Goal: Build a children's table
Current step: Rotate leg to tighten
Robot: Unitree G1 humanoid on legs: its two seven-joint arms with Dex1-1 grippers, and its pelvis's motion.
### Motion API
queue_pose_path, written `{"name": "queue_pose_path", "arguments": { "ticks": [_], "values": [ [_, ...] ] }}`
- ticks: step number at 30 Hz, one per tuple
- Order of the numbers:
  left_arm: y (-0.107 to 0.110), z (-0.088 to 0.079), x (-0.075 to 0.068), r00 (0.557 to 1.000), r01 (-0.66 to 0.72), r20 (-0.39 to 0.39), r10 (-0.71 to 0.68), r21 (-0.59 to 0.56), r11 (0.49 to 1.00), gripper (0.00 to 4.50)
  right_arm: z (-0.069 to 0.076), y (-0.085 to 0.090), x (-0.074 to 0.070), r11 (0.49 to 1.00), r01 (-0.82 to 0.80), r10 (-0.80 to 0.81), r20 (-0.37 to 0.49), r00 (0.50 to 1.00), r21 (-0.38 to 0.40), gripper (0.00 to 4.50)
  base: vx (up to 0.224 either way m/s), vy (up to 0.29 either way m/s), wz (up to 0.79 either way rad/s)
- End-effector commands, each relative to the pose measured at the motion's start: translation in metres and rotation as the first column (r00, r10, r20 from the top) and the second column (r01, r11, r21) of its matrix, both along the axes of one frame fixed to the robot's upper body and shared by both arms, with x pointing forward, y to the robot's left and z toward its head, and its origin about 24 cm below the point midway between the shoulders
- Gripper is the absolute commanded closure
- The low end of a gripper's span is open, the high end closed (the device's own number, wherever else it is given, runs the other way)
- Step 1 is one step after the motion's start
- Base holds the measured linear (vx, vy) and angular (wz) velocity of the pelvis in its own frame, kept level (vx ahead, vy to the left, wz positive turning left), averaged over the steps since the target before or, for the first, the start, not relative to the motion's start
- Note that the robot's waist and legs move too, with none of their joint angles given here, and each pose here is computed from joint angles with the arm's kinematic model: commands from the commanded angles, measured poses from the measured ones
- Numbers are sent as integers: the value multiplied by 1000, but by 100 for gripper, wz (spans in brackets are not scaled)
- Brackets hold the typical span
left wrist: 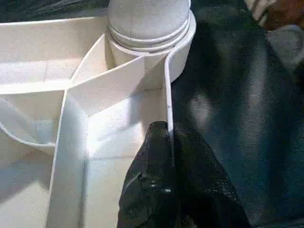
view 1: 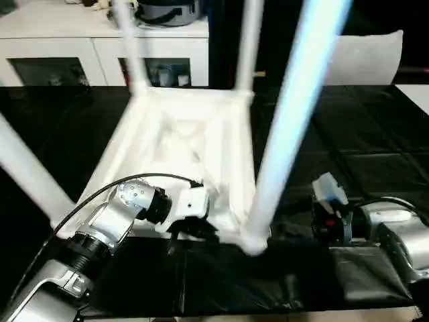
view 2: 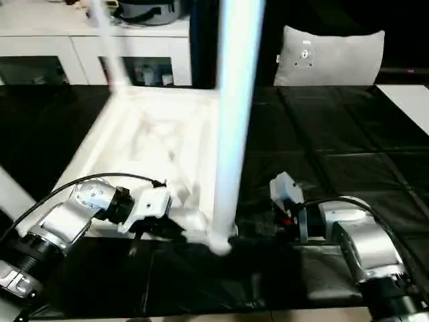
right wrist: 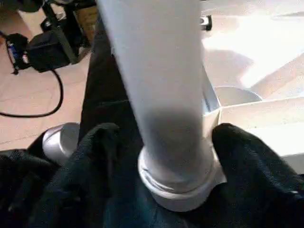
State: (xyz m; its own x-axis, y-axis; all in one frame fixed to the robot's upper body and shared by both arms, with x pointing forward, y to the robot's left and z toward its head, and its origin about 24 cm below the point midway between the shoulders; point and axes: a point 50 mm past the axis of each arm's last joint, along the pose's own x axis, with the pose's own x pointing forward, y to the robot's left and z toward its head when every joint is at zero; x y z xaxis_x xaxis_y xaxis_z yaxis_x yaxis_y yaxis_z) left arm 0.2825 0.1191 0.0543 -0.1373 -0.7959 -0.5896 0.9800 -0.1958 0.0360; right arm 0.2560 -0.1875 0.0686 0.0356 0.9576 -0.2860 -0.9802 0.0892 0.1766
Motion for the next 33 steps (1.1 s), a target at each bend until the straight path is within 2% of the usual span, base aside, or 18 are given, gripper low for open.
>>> {"name": "queue_pose_path", "arguments": {
  "ticks": [1,4,7,9,10,14,24,27,31,32,33],
  "values": [
    [-10,7,-2,994,105,22,-105,7,994,450,2,3,3,1000,-23,23,20,1000,-3,148,0,0,0],
    [-10,7,-2,994,110,22,-110,4,994,450,3,5,6,1000,-29,29,30,999,2,161,0,0,0],
    [-10,7,-3,993,112,22,-112,2,994,450,2,6,6,999,-34,34,29,999,9,201,0,0,0],
    [-11,6,-3,993,113,20,-113,0,994,450,2,9,7,999,-42,41,34,999,14,204,0,0,0],
    [-11,6,-3,993,114,20,-114,0,994,450,1,10,6,999,-49,48,30,998,16,233,0,0,0],
    [-10,6,-3,993,113,21,-113,0,994,450,0,12,6,998,-62,61,28,998,21,255,0,0,0],
    [-9,4,-2,997,70,15,-70,-11,997,450,-5,15,0,997,-61,61,-1,998,41,263,0,0,0],
    [-17,5,4,995,-101,6,101,-76,992,450,-8,22,3,992,91,-90,-7,996,91,263,0,0,0],
    [-26,6,5,985,-172,-6,173,-113,979,450,-12,30,5,978,181,-183,3,983,100,263,0,0,0],
    [-38,6,4,968,-251,-23,250,-149,957,450,-19,39,12,941,329,-331,18,943,83,264,0,0,0],
    [-38,6,4,968,-251,-23,250,-149,957,450,-19,39,12,941,329,-331,18,943,83,264,0,0,0]
  ]
}}
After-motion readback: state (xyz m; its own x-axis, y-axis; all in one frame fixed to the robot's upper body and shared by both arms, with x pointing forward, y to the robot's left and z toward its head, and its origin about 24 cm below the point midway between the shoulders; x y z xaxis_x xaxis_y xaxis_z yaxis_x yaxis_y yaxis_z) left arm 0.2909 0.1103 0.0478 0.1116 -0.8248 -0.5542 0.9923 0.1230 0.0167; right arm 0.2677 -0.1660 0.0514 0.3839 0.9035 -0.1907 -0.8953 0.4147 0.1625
